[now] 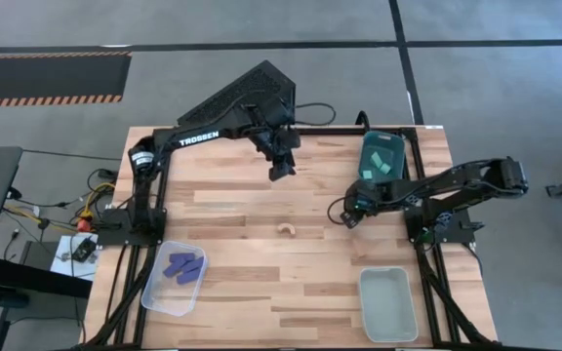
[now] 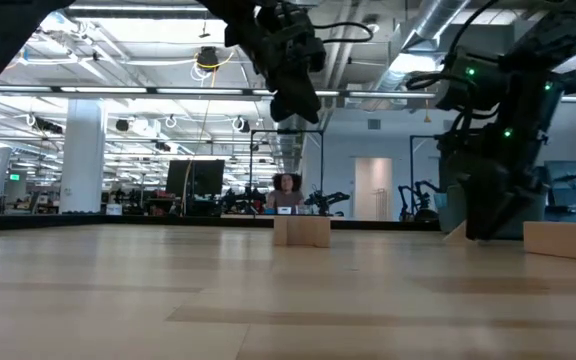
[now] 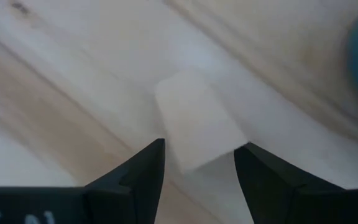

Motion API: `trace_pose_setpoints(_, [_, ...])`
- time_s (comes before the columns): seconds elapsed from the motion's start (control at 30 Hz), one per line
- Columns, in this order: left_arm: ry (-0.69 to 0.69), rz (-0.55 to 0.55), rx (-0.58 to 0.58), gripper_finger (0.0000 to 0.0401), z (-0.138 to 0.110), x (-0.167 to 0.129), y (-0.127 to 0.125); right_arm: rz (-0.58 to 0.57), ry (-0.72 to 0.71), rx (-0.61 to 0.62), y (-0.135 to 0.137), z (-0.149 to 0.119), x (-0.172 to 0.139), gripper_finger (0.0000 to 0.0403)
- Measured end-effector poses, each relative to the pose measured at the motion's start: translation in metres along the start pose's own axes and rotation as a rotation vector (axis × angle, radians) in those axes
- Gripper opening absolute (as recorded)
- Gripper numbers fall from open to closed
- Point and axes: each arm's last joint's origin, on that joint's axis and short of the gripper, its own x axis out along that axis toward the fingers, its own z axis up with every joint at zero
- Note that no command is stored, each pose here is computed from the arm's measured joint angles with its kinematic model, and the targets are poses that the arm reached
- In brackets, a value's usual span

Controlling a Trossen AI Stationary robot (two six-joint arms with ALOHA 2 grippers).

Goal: Sort & place blocks by color
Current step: Put the top brown block into the gray bin

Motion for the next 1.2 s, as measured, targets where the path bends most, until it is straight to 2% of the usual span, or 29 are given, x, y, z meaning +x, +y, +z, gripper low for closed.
trace_pose_setpoints(0.23, [-0.03, 0.005, -0.002, 0.0142, -0.001, -0.01, 0.012, 0.006, -0.062, -0.028, 0.002, 0.004, -0.002, 0.0231])
trace_pose_setpoints(0.33, [-0.023, -0.007, -0.049, 0.0142, -0.002, -0.007, 0.016, 0.015, -0.074, -0.072, 0.004, 0.006, 0.0, 0.0234])
trace_pose_setpoints(0.43, [-0.002, -0.043, -0.046, 0.0142, -0.003, 0.0, 0.015, 0.013, -0.074, -0.105, 0.005, 0.006, 0.004, 0.0228])
trace_pose_setpoints(0.57, [0.04, -0.058, -0.039, 0.0142, -0.007, 0.006, 0.011, -0.004, -0.055, -0.102, 0.005, 0.005, 0.009, 0.0195])
trace_pose_setpoints(0.73, [0.078, 0.011, -0.023, 0.0142, -0.009, 0.01, 0.009, 0.008, -0.069, -0.077, 0.007, 0.006, 0.01, 0.0136])
trace_pose_setpoints(0.83, [0.09, 0.013, -0.024, 0.0142, -0.01, 0.01, 0.008, 0.029, -0.083, -0.047, 0.008, 0.008, 0.006, 0.012])
trace_pose_setpoints(0.93, [0.098, -0.037, -0.005, 0.0141, -0.013, 0.007, 0.01, 0.088, -0.116, 0.029, 0.011, 0.012, -0.003, 0.0122])
trace_pose_setpoints(1.03, [0.071, -0.093, -0.029, 0.0141, -0.015, -0.008, 0.016, 0.177, -0.129, 0.07, 0.015, 0.011, -0.017, 0.0135])
trace_pose_setpoints(1.2, [-0.03, -0.101, -0.027, 0.0116, -0.011, -0.028, 0.025, 0.34, -0.225, 0.109, 0.023, 0.009, -0.049, 0.0133])
